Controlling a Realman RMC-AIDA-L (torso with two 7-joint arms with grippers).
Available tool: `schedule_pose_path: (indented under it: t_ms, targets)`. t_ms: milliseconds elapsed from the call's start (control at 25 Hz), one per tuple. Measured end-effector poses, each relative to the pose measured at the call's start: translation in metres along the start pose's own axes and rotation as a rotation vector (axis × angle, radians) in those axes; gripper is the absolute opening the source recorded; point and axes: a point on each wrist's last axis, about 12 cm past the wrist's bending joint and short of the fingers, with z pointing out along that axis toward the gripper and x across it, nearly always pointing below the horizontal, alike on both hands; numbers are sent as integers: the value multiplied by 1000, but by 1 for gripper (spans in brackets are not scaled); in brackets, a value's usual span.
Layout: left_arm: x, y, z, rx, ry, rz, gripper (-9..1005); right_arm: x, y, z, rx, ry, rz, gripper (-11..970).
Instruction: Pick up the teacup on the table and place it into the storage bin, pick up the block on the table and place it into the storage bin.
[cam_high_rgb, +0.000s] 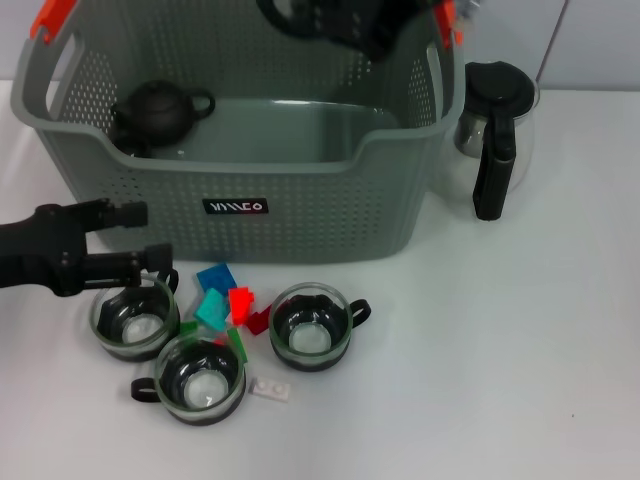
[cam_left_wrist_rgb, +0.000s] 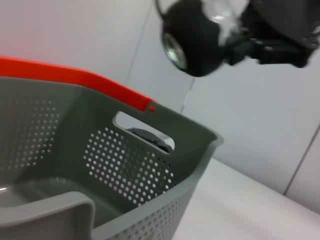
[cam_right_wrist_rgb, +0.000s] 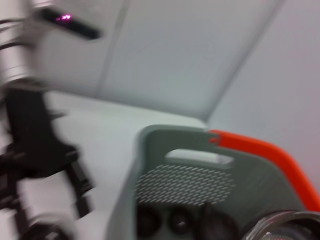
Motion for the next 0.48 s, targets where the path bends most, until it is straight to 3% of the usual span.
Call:
schedule_pose_path:
  t_ms: [280,480]
  targets:
    - [5,-2,-3,-16,-34,-20,875,23,-29,63,23,66,185,56]
    - [8,-3,1,-10,-34,-35,875,26,-35,87,31,153,240,56]
